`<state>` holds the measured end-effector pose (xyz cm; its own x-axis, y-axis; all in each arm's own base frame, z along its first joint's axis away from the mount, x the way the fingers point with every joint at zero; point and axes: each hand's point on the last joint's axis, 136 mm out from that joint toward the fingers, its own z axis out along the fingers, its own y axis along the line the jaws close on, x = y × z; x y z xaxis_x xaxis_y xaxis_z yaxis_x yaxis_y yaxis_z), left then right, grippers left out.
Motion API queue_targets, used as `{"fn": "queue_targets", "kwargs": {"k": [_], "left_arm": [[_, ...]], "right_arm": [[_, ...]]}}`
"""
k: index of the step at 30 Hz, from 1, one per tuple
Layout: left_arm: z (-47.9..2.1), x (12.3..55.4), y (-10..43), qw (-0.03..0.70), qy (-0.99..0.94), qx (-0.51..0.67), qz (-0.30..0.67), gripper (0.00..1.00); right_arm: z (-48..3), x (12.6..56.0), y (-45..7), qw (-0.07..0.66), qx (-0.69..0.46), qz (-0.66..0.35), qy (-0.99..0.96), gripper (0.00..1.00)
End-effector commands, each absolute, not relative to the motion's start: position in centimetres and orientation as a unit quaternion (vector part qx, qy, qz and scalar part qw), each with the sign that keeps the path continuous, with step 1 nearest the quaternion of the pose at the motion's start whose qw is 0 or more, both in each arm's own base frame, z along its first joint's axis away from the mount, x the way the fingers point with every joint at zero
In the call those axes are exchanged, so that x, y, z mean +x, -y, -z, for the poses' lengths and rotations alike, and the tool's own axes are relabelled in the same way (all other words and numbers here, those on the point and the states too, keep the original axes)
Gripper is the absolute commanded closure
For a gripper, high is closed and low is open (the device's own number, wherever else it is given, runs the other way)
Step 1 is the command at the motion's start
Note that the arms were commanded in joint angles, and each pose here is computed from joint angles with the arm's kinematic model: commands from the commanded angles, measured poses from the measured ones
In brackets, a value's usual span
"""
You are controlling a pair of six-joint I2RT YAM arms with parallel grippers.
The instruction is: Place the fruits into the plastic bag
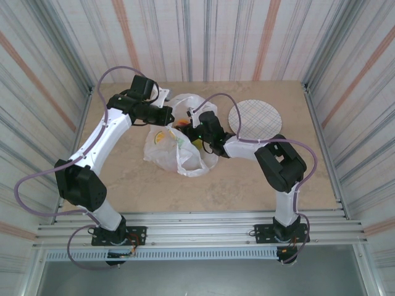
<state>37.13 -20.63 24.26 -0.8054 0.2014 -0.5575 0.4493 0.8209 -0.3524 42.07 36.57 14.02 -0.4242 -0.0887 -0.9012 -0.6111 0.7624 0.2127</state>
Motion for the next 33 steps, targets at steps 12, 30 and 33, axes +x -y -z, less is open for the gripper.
{"fn": "queue_targets", "kwargs": {"k": [12,30,33], "left_arm": [[-25.0,36.8,20.3,0.265,-0.916,0.175,0.247,1.0],[-24.9,37.0,20.0,0.267,-0.918,0.171,0.239,1.0],[-24.9,37.0,19.9,0.268,-0.918,0.171,0.237,1.0]], "right_arm": [[-16.1,38.3,-33.3,0.448,-0.236,-0.301,-0.808,0.18],[-18.4,26.1,-26.5,0.366,-0.334,-0.355,-0.793,0.21],[-18.8,25.4,-24.6,0.373,-0.322,-0.36,-0.792,0.21]]}}
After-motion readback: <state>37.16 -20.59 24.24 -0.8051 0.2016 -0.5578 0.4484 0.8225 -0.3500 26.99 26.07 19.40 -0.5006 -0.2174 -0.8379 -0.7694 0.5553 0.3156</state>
